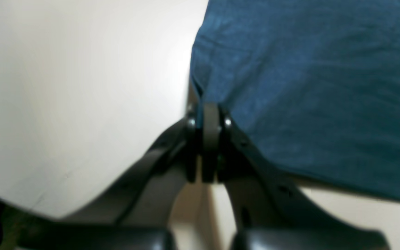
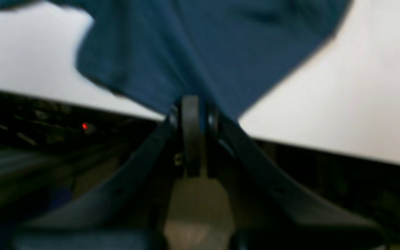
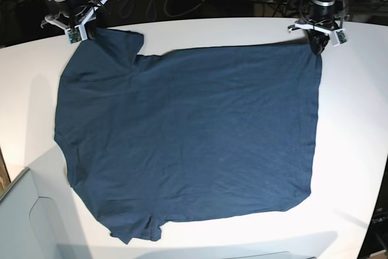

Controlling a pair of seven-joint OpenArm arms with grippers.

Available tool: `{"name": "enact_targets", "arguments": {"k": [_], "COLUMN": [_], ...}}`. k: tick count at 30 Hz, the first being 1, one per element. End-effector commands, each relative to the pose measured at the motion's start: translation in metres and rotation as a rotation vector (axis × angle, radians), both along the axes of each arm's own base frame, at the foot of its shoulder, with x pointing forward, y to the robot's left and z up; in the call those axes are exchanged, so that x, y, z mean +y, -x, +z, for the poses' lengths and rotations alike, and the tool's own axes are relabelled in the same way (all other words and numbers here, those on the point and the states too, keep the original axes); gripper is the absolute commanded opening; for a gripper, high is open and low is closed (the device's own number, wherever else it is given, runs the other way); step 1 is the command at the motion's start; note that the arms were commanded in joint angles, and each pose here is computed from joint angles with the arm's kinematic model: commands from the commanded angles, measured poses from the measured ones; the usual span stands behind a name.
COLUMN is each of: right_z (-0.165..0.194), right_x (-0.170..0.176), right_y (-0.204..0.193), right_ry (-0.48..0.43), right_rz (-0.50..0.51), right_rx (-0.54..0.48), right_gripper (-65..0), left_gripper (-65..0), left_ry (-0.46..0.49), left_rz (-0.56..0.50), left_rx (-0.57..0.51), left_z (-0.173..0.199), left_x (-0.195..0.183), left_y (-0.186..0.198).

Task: Fold the T-shirt properly
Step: 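Lift the shoulders and pull them toward the robot with both grippers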

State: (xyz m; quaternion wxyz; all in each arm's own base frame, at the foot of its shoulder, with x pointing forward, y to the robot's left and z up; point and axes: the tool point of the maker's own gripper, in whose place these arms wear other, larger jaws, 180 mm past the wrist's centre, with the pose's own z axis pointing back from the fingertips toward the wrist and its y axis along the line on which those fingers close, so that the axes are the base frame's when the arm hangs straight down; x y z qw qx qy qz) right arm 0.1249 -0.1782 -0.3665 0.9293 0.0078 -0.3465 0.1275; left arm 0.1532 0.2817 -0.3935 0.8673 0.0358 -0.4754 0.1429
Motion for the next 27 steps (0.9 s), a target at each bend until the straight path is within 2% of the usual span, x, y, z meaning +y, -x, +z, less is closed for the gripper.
{"name": "enact_targets", "arguments": {"k": [1,9,11,18,20,22,24,26,27], "right_z": [0.004,-0.009,-0.015,-0.032,-0.039,-0.043,-0.044,-0.044,-0.043], "right_x": [0.0,-0.01,-0.014,-0.018,-0.017,-0.013,-0.01,-0.01,-0.011], "right_y": [0.0,-0.007,-0.007,-0.003,0.001,0.002,0.002,0.002,0.002], "right_ry": [0.004,0.016,0.02,0.004,-0.004,-0.008,-0.011,-0.01,-0.009], "right_rz": [0.023,0.044,0.047,0.035,0.042,0.063,0.08,0.079,0.077], "right_rx": [-0.011,0.006,0.019,0.061,0.083,0.094,0.099,0.099,0.099], "right_gripper": [-61.0,-34.8,-30.2,-29.3,-31.0,-37.4,-48.1,-61.6,-65.0], "left_gripper": [-65.0,-65.0,-65.0,-65.0,-65.0,-65.0,-65.0,-65.0,-65.0], "left_ry": [-0.017,-0.019,-0.019,-0.02,-0.02,-0.021,-0.021,-0.021,-0.021], "left_rz": [-0.001,-0.002,-0.002,-0.004,-0.004,-0.005,-0.005,-0.005,-0.005], "left_rx": [-0.038,-0.038,-0.038,-0.038,-0.038,-0.038,-0.038,-0.038,-0.038], "left_z": [0.009,0.009,0.009,0.01,0.01,0.01,0.01,0.01,0.01], "left_x": [0.004,0.005,0.005,0.005,0.005,0.005,0.005,0.005,0.005], "left_y": [-0.006,-0.006,-0.006,-0.006,-0.006,-0.006,-0.006,-0.006,-0.006]}}
